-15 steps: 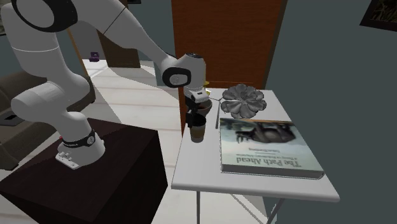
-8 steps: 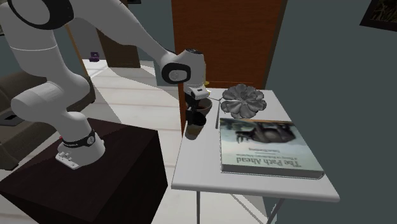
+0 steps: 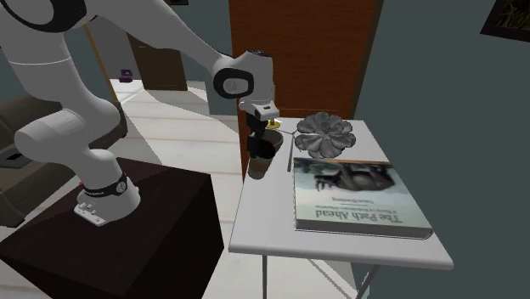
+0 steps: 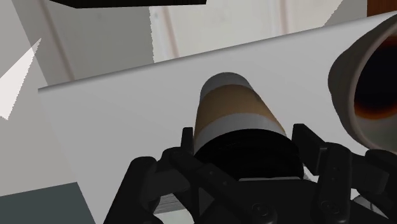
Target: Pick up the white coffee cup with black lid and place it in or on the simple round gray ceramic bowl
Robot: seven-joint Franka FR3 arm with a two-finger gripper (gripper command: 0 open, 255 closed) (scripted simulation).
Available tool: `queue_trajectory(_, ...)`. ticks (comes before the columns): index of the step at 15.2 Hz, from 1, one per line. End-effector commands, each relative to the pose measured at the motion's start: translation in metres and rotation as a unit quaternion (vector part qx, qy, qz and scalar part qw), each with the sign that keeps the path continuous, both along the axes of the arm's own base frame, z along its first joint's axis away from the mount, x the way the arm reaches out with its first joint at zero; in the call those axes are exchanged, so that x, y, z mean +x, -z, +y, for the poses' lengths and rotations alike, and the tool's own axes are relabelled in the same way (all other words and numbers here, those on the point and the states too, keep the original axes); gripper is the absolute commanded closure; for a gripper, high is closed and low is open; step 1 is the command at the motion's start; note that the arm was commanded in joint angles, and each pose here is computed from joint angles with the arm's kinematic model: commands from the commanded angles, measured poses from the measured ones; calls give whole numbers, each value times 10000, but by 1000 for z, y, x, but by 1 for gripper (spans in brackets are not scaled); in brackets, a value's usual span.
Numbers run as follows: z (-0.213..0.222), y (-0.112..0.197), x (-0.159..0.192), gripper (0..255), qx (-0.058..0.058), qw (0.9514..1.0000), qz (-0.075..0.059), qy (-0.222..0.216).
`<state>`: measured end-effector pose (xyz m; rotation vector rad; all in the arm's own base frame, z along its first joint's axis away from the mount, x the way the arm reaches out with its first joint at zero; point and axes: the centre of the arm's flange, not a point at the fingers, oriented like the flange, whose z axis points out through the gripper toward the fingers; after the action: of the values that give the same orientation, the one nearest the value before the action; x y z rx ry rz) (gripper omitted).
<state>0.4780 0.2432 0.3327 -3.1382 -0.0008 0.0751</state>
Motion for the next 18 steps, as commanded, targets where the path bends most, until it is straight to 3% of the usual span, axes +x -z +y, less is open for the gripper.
queue_trajectory(1, -1, -11, 0, 255, 1, 10000, -1, 0)
queue_trajectory(18, -1, -100, 0, 255, 1, 10000, -1, 0)
